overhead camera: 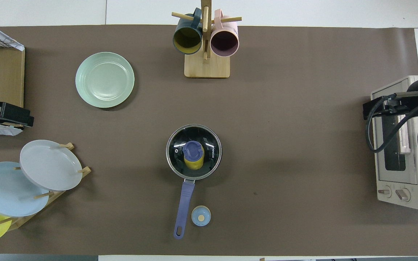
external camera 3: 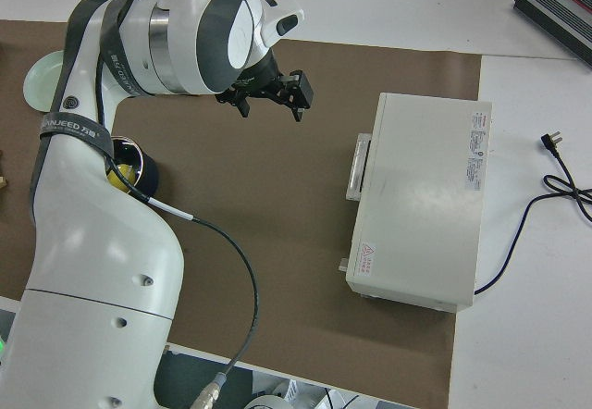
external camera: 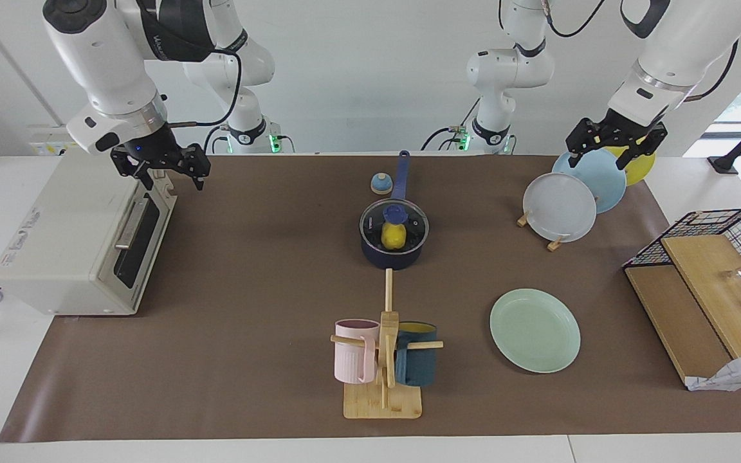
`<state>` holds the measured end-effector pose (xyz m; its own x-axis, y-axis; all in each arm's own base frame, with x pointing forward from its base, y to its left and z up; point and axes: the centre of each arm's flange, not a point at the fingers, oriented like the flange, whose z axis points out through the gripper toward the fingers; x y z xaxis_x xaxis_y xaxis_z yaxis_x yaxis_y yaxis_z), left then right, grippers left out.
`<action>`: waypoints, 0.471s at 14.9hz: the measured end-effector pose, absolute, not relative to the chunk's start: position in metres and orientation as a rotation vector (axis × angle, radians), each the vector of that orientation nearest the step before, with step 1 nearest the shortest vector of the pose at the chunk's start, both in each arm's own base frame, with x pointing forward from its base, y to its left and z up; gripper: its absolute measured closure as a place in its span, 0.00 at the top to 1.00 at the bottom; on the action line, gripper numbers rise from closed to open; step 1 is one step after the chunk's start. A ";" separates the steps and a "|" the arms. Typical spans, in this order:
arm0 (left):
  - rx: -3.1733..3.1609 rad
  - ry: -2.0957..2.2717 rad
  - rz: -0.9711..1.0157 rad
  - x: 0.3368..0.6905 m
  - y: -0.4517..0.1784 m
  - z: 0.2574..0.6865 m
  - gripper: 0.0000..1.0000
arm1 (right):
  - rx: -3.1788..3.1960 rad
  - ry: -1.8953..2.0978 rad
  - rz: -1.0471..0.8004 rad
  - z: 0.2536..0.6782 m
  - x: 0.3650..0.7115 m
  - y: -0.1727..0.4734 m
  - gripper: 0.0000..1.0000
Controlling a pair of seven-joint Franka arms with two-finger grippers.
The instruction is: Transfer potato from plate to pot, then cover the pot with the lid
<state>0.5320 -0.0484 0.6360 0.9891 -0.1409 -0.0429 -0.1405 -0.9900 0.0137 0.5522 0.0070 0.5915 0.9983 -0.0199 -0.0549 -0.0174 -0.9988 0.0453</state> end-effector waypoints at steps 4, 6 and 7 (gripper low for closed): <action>3.122 -0.221 -0.068 0.532 -0.048 0.636 1.00 | 3.095 -0.105 -0.079 0.594 0.552 -0.021 1.00; 3.122 -0.221 -0.068 0.532 -0.048 0.636 1.00 | 3.096 -0.104 -0.076 0.595 0.552 -0.021 1.00; 3.122 -0.221 -0.068 0.532 -0.048 0.636 1.00 | 3.096 -0.100 -0.073 0.596 0.552 -0.019 1.00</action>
<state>0.5319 -0.0484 0.6362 0.9891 -0.1410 -0.0425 -0.1405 -0.9900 0.0136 0.5521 -0.0193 0.5958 0.9968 -0.0655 -0.0456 -0.0634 -0.9970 0.0449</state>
